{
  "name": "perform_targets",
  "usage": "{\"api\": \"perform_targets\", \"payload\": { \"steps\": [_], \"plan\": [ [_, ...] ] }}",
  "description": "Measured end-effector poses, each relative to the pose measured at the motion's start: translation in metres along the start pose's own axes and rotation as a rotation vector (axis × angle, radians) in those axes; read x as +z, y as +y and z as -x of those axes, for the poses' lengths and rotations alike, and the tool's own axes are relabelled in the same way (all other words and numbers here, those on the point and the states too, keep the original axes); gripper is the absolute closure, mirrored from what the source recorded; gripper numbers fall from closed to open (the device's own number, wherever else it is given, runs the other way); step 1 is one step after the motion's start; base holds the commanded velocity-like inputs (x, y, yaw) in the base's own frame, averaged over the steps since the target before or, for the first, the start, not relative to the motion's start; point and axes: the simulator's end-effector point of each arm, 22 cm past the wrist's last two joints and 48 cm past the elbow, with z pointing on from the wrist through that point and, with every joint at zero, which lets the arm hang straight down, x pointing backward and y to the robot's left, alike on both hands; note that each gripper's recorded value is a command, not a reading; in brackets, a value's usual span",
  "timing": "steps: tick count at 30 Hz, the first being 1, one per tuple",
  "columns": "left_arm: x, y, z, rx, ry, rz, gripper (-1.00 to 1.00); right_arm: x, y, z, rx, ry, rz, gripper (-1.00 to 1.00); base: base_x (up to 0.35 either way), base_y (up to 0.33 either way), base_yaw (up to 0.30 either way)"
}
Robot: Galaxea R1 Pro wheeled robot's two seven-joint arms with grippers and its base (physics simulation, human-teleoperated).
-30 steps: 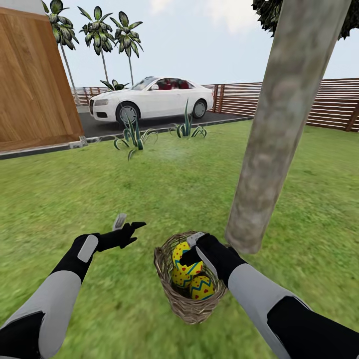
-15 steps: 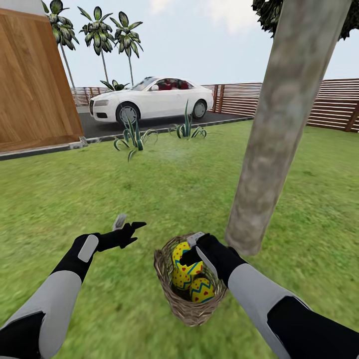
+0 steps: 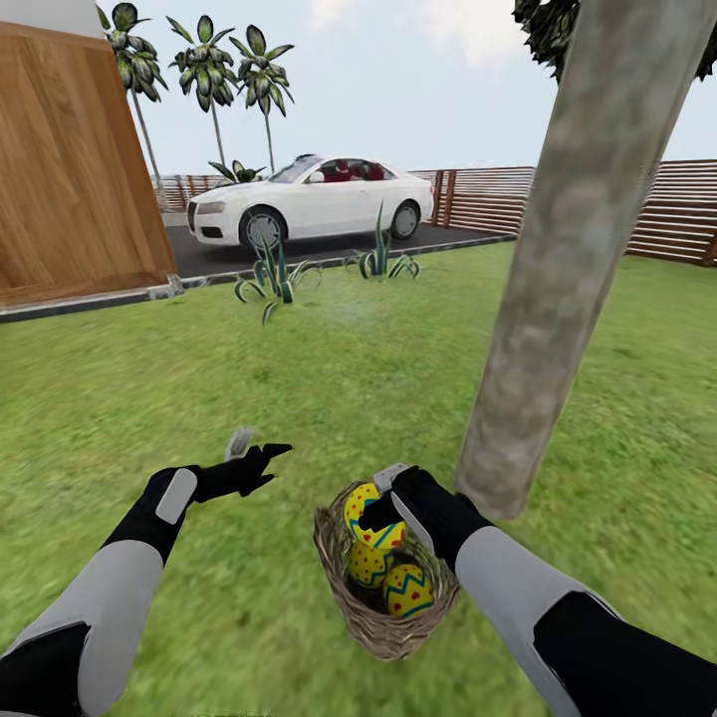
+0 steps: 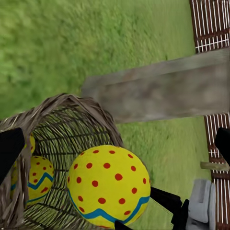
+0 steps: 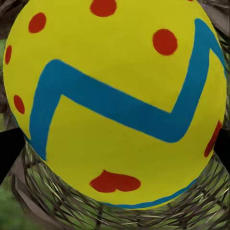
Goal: Take the three Easter eggs out of the wicker basket on the lawn in the garden, then place them on the lawn next to a single tree (choose any tree) so that all three eggs are next to the same tree and none are left in the basket.
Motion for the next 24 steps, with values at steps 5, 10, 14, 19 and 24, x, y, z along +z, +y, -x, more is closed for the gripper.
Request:
{"api": "perform_targets", "payload": {
  "steps": [5, 10, 14, 19, 24],
  "plan": [
    [-0.003, -0.009, 0.005, 0.0, 0.0, 0.0, -1.0, -0.009, -0.001, 0.007, 0.0, 0.0, 0.001, 1.0, 0.0, 0.0, 0.161],
    [-0.006, -0.019, 0.01, 0.0, 0.001, 0.0, -1.0, -0.017, -0.004, 0.013, 0.003, 0.001, 0.0, 1.0, 0.0, 0.0, 0.006],
    [-0.008, -0.026, 0.014, 0.0, 0.001, 0.0, -1.0, -0.024, -0.007, 0.018, 0.005, 0.001, -0.002, 1.0, 0.0, 0.0, 0.0],
    [-0.011, -0.036, 0.018, -0.001, 0.001, 0.0, -1.0, -0.035, -0.007, 0.029, 0.003, -0.01, -0.001, 1.0, 0.0, 0.0, 0.054],
    [-0.014, -0.045, 0.023, -0.001, 0.001, 0.001, -1.0, -0.044, -0.008, 0.038, 0.001, -0.017, -0.001, 1.0, 0.0, 0.0, 0.04]
  ]
}}
